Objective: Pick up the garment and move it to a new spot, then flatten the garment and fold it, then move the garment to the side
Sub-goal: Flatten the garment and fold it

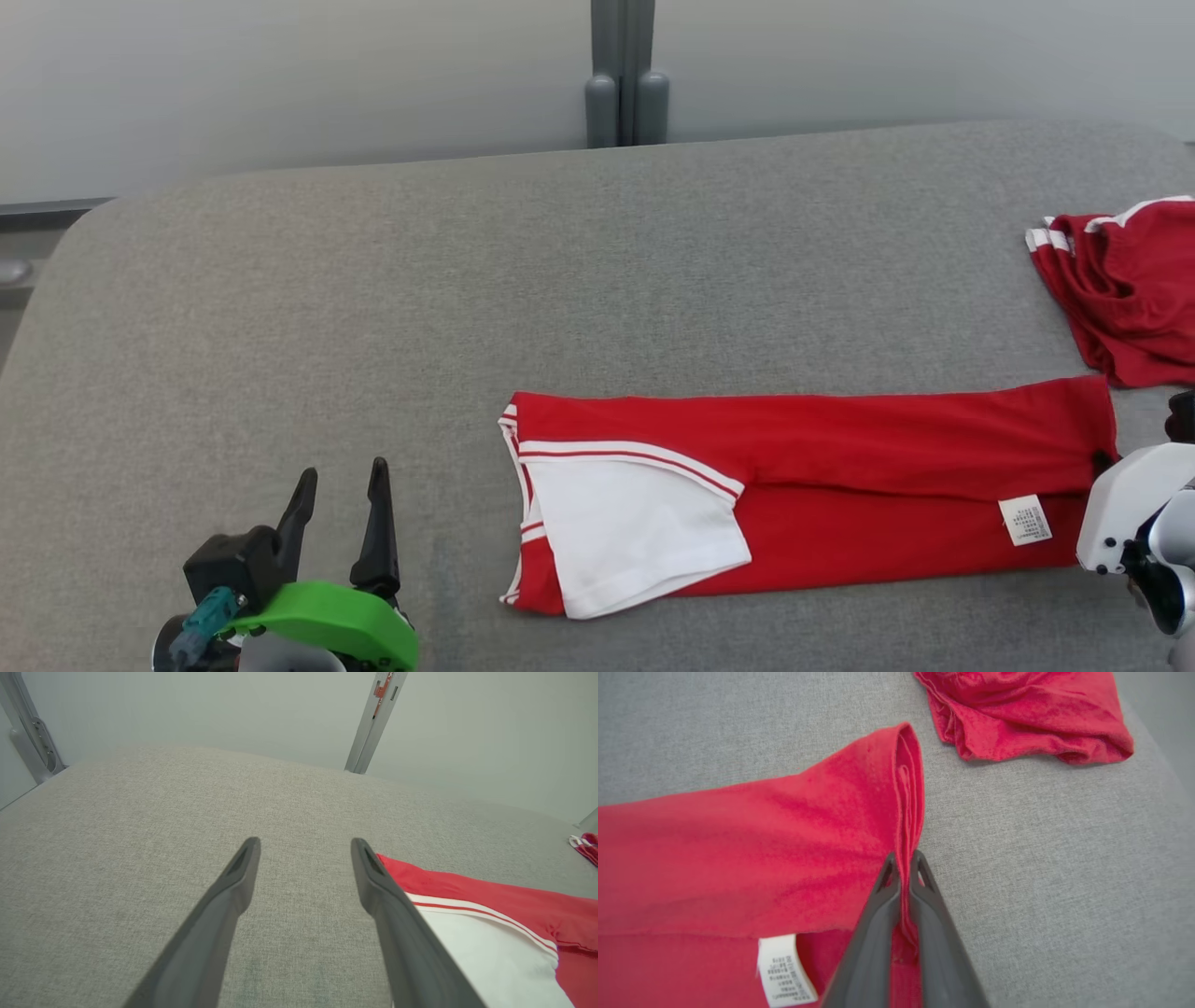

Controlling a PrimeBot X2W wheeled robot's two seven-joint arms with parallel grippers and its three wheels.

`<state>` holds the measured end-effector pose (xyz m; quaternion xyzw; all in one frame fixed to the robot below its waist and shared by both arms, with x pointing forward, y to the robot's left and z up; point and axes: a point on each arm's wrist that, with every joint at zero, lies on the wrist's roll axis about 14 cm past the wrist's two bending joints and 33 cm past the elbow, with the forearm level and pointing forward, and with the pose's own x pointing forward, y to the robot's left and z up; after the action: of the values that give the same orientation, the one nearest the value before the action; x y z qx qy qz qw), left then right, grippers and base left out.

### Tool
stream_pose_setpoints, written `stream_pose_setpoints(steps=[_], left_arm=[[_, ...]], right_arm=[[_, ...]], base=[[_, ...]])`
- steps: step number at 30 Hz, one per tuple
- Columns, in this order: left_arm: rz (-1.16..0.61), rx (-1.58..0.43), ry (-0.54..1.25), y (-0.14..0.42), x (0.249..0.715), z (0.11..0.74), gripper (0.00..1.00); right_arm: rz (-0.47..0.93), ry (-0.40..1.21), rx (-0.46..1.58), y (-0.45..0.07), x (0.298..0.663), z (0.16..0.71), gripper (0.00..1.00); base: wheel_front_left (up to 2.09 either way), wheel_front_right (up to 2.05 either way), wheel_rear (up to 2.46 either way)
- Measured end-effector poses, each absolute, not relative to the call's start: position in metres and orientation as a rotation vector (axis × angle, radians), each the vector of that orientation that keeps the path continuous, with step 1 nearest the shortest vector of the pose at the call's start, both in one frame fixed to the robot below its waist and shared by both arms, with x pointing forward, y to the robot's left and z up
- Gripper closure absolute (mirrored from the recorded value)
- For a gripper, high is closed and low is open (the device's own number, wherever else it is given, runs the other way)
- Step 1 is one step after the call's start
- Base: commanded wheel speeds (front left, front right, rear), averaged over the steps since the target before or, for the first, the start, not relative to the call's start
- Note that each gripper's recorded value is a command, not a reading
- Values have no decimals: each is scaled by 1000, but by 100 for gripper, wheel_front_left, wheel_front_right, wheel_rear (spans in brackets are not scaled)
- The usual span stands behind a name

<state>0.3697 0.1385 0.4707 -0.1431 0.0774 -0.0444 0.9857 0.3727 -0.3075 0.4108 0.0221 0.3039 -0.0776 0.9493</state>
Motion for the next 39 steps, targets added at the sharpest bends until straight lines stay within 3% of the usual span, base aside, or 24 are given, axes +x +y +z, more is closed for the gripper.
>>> stream_pose_setpoints(steps=[4, 10, 26, 39], left_arm=[[-121, -286, 165, 127, 374, 469, 0], [-155, -285, 168, 116, 380, 469, 0], [-54, -292, 131, 149, 374, 475, 0], [15, -312, 117, 169, 368, 474, 0]], right_arm=[[-171, 573, 95, -311, 370, 423, 100], [-70, 523, 159, -273, 375, 441, 100], [484, 457, 365, -68, 380, 496, 100], [676, 553, 484, 22, 381, 468, 100]], base=[[0, 0, 0], [0, 0, 0], [0, 0, 0], [0, 0, 0]])
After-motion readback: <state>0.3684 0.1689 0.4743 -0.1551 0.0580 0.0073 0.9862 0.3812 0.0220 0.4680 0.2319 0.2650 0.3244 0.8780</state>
